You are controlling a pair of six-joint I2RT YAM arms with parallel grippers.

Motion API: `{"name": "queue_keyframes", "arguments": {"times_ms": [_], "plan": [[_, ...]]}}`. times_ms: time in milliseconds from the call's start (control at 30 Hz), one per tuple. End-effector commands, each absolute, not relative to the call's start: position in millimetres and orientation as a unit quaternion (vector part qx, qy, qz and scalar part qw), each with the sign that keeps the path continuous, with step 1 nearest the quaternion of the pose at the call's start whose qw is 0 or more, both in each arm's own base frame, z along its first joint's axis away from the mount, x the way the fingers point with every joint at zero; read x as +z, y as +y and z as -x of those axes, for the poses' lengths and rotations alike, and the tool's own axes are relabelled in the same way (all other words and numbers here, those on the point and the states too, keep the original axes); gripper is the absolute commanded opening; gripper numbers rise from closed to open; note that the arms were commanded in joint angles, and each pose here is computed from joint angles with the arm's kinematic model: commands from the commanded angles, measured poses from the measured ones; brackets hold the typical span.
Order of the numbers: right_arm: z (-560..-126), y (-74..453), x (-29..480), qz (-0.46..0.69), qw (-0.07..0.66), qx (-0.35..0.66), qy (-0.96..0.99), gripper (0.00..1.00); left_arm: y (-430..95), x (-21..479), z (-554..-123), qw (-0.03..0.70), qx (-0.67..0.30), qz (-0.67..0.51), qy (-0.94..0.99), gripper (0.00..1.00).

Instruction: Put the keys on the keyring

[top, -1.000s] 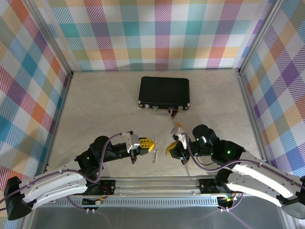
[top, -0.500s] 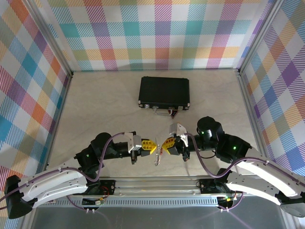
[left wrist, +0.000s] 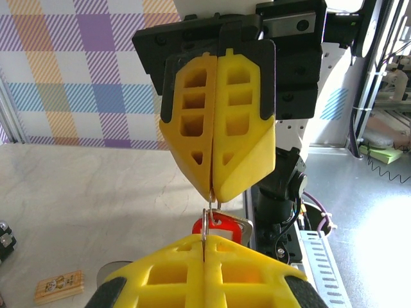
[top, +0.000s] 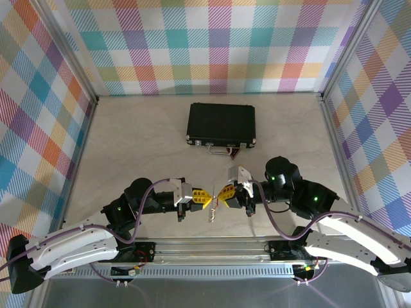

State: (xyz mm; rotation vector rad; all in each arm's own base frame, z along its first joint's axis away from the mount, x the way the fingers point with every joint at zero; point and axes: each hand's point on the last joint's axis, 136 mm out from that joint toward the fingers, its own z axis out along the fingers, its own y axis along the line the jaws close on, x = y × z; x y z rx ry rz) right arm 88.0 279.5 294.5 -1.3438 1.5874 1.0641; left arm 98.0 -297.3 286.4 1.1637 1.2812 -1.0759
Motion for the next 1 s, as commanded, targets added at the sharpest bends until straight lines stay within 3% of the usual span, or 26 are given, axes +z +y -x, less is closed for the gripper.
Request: {"name": "queue_keyframes", "arguments": {"times_ms": [0, 967], "plan": [[-82.6, 278.6, 307.1, 0.535, 0.41, 0.43, 0.601, 0.0, -296.6, 307.2, -91.9, 0.542, -0.459, -0.489, 0.507, 0.0], [-88.9, 279.4, 298.1, 0.534, 0.411, 0.414, 0.612, 0.0, -298.0, 310.0, -88.8, 0.537, -0.468, -0.491, 0.502, 0.0]]}}
